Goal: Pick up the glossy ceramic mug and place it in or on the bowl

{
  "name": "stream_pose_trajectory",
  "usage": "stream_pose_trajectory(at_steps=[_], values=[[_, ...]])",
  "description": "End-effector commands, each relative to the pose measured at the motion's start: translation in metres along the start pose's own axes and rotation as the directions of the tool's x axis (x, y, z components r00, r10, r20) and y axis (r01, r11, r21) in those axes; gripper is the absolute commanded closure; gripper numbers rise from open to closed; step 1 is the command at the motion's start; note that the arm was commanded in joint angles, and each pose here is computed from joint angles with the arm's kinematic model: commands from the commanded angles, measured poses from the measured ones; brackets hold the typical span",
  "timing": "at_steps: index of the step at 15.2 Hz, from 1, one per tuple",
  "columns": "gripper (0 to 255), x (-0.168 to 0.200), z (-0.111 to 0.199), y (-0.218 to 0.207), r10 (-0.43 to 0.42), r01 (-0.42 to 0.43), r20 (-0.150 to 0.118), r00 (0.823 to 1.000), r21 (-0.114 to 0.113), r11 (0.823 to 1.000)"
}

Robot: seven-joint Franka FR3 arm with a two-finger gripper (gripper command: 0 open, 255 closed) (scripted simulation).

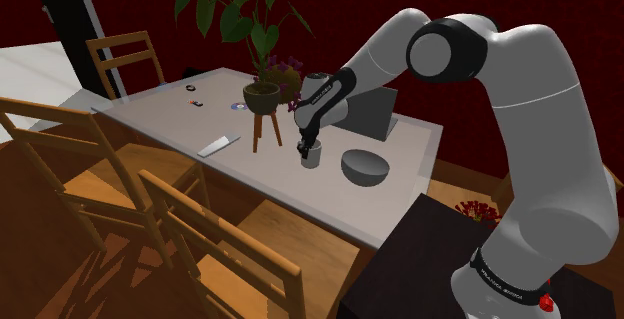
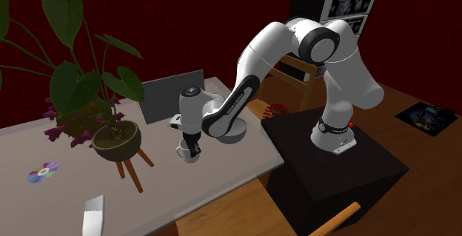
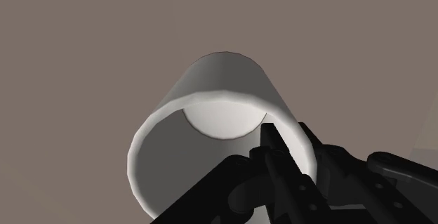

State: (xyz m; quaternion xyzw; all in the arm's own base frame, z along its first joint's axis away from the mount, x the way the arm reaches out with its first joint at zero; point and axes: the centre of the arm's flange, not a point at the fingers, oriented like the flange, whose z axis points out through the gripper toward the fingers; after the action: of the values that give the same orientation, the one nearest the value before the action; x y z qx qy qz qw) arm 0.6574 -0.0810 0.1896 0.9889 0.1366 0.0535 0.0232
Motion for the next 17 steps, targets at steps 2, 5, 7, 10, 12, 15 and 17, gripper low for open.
stream_pose_trajectory(at_steps=[2,5,7,10,12,15,17], values=[[255,0.000,0.000,0.000,0.000,0.000,0.000,1.000,0.000,1.000],[255,0.001,-0.011,0.001,0.000,0.000,0.000,1.000,0.000,1.000],[255,0.002,-0.021,0.001,0.000,0.000,0.000,1.000,0.000,1.000],[255,0.004,-0.037,0.002,0.000,0.000,0.000,1.000,0.000,1.000],[255,0.005,-0.047,0.003,0.000,0.000,0.000,1.000,0.000,1.000],[255,0.006,-0.063,0.004,0.000,0.000,0.000,1.000,0.000,1.000],[255,0.007,-0.073,0.004,0.000,0.000,0.000,1.000,0.000,1.000]])
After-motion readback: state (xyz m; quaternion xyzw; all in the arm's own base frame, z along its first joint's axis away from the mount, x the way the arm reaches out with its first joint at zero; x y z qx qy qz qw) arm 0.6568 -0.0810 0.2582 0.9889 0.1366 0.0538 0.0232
